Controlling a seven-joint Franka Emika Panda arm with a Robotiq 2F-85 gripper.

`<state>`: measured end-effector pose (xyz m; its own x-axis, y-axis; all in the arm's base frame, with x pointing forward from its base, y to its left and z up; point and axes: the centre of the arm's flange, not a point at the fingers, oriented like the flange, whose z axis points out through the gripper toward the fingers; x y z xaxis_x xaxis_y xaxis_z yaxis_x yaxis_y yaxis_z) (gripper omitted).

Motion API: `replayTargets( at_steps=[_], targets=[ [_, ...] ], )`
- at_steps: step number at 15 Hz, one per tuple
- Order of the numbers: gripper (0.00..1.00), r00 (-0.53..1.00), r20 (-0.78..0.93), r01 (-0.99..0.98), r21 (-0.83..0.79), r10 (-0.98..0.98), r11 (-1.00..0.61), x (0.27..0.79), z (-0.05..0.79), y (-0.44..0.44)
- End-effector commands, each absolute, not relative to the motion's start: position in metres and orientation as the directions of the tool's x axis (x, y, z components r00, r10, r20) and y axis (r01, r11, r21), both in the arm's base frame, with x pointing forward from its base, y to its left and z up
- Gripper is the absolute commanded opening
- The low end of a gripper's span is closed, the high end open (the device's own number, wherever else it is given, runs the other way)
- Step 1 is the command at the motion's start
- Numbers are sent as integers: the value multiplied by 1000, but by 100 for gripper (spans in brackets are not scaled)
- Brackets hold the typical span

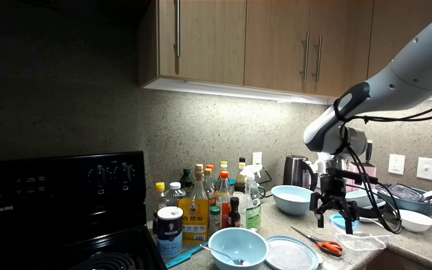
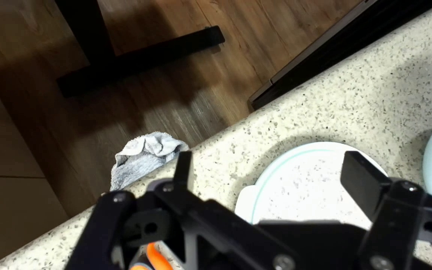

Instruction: Put the pair of scissors onto the lid on the left

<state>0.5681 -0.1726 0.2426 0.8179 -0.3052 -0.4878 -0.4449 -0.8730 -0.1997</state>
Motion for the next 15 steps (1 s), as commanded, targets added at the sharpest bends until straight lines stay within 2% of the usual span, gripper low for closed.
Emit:
replayTargets(
  at_steps=[1,11,14,15],
  targets=[
    [100,817,-491,-444,-198,-304,-874,570,240,-173],
    [100,789,-549,-432,-180,-274,-884,645,200,-209],
    [100,730,-636,-456,-180,-251,-872,647,187,-209],
    [100,768,-587,-440,-194,-256,-877,626,191,-201]
  ],
)
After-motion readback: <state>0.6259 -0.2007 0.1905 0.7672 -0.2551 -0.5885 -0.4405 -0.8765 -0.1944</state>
